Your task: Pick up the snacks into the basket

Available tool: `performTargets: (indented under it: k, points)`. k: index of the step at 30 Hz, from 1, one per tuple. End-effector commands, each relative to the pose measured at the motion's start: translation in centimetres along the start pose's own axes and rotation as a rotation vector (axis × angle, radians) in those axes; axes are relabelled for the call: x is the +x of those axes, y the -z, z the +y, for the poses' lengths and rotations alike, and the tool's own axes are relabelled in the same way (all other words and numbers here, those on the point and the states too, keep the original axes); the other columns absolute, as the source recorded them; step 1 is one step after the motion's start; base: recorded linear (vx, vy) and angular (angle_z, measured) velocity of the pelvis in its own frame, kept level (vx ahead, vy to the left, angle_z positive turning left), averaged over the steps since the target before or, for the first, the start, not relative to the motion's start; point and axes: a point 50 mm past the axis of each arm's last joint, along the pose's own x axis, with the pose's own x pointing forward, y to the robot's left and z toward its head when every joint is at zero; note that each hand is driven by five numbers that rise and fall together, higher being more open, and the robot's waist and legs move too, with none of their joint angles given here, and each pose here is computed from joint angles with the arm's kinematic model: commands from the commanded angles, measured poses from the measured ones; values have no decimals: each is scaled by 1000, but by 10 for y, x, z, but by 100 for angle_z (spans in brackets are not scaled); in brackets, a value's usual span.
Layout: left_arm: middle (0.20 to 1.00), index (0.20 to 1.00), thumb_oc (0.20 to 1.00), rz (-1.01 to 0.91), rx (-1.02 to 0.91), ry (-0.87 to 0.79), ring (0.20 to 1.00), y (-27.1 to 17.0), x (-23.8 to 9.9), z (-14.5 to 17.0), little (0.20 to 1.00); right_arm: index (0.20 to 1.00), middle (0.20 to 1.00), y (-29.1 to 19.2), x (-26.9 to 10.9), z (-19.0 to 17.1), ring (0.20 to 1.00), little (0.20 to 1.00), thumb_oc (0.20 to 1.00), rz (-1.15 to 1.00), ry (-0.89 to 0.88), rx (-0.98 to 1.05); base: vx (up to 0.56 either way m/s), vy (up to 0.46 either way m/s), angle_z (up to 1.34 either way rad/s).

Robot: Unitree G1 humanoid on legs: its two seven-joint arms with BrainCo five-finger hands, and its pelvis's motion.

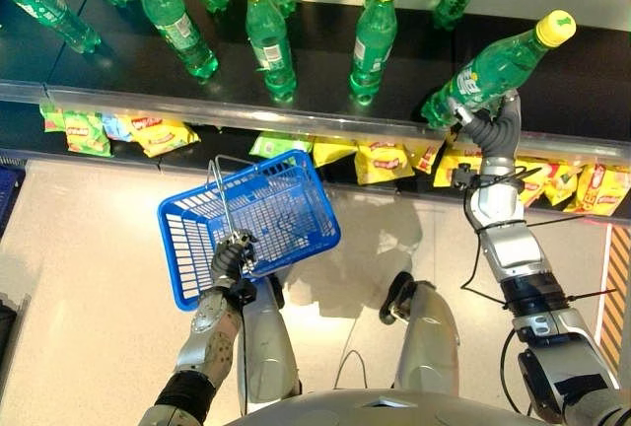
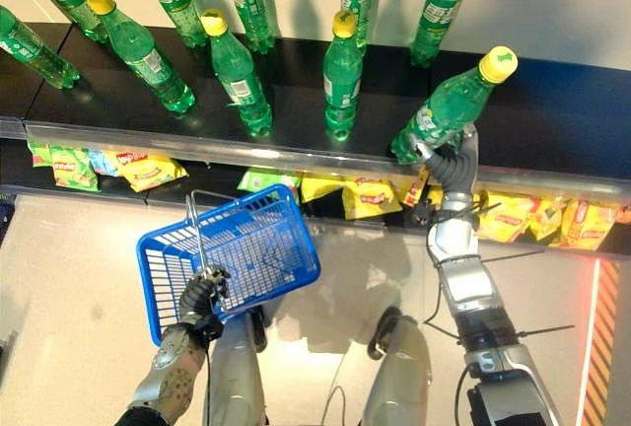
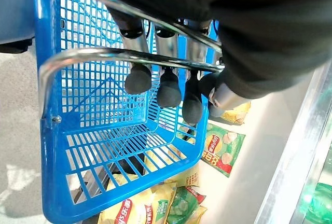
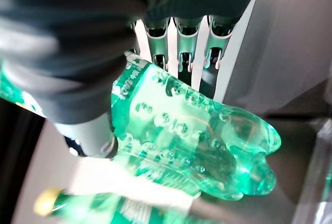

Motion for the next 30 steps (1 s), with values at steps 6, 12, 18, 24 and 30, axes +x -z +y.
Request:
performTargets:
  k: [6,12,18,24,30]
  points:
    - [200,200,200,-308,6,146,200,-65,-12,-17,200,200,200,-78,-2,21,200,200,200,-359,-229,295,0,0,0]
    - [200,200,200,-366,14,186,200,-79,-23,-18,200,200,200,-92,-12,39,200,200,200,-387,-377,380,-5,-17,3]
    - [200,200,200,-463,37,256,200,-104,-44,-20,200,200,200,-99,-15,66,200,200,200,-391,-521,368,-18,-37,14]
    - [200,200,200,-531,54,338,200,-124,-61,-26,200,200,200,-100,-12,103,200,200,200,-366,-651,338,-12,-35,16]
    - [200,200,200,-546,19,408,200,-133,-68,-34,200,200,200,-99,-12,134,200,200,200,-316,-746,335,3,-28,21]
